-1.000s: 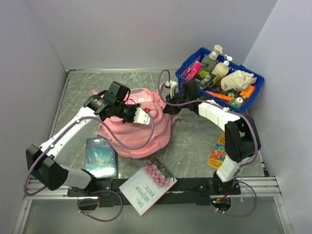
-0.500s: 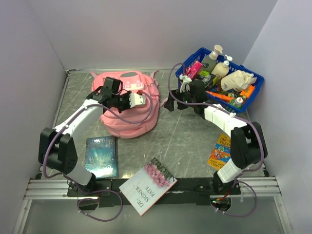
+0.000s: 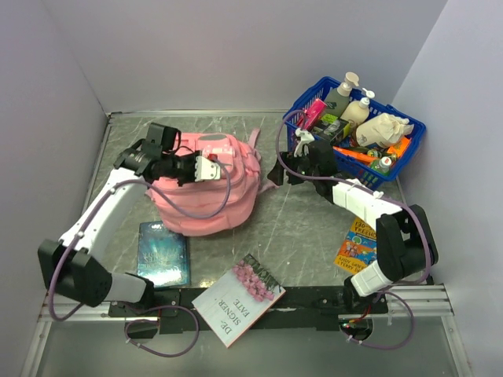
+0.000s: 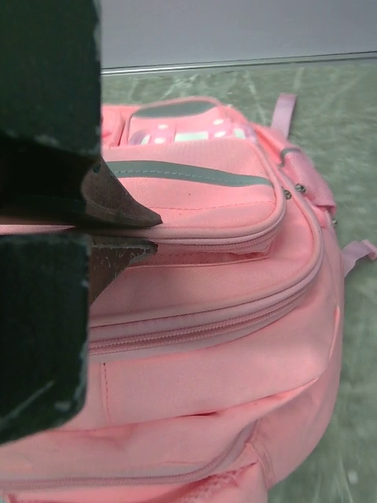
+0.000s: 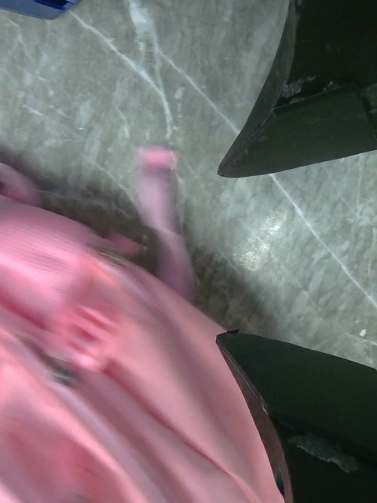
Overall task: Pack the student bag
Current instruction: Unzip the student bag at the center of the board.
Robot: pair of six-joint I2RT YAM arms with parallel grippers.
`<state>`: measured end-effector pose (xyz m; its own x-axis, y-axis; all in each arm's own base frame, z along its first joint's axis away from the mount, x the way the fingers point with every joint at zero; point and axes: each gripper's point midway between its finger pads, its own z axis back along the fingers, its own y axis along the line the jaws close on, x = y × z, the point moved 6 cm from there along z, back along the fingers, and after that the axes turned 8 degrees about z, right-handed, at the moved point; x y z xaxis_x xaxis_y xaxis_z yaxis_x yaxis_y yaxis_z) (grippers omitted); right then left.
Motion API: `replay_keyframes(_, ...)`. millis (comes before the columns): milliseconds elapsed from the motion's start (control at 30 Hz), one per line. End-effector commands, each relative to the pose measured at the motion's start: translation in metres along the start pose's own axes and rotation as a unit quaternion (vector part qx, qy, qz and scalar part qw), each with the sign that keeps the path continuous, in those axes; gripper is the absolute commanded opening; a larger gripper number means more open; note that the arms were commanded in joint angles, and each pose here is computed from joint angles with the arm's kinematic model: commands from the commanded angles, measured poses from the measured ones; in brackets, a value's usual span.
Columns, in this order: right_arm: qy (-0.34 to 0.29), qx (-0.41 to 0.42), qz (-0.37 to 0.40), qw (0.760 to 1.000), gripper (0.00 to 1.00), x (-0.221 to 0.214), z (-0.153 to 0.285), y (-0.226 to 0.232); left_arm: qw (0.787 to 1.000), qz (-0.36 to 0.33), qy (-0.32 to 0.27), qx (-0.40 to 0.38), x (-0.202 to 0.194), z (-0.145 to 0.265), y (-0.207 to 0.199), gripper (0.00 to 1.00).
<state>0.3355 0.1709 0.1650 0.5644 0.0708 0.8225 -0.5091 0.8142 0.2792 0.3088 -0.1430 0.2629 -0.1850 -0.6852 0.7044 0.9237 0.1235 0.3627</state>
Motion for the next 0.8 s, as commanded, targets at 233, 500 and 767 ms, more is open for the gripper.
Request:
replay_keyframes(233, -0.024, 0.009, 0.029, 0.999, 0.79, 0.011, -0.012, 0.023, 0.942, -0.326, -0.084, 0.007, 0.08, 0.047, -0.023, 0.01)
replay_keyframes(500, -0.029, 0.008, 0.055, 0.998, 0.77, -0.03, 0.034, 0.048, 0.963, -0.27, -0.014, 0.005, 0.027, 0.053, -0.043, 0.01)
replay_keyframes(767, 0.004, 0.052, 0.099, 0.994, 0.73, -0.067, 0.027, 0.054, 0.965, -0.261, 0.008, -0.006, -0.017, 0.035, -0.073, 0.01)
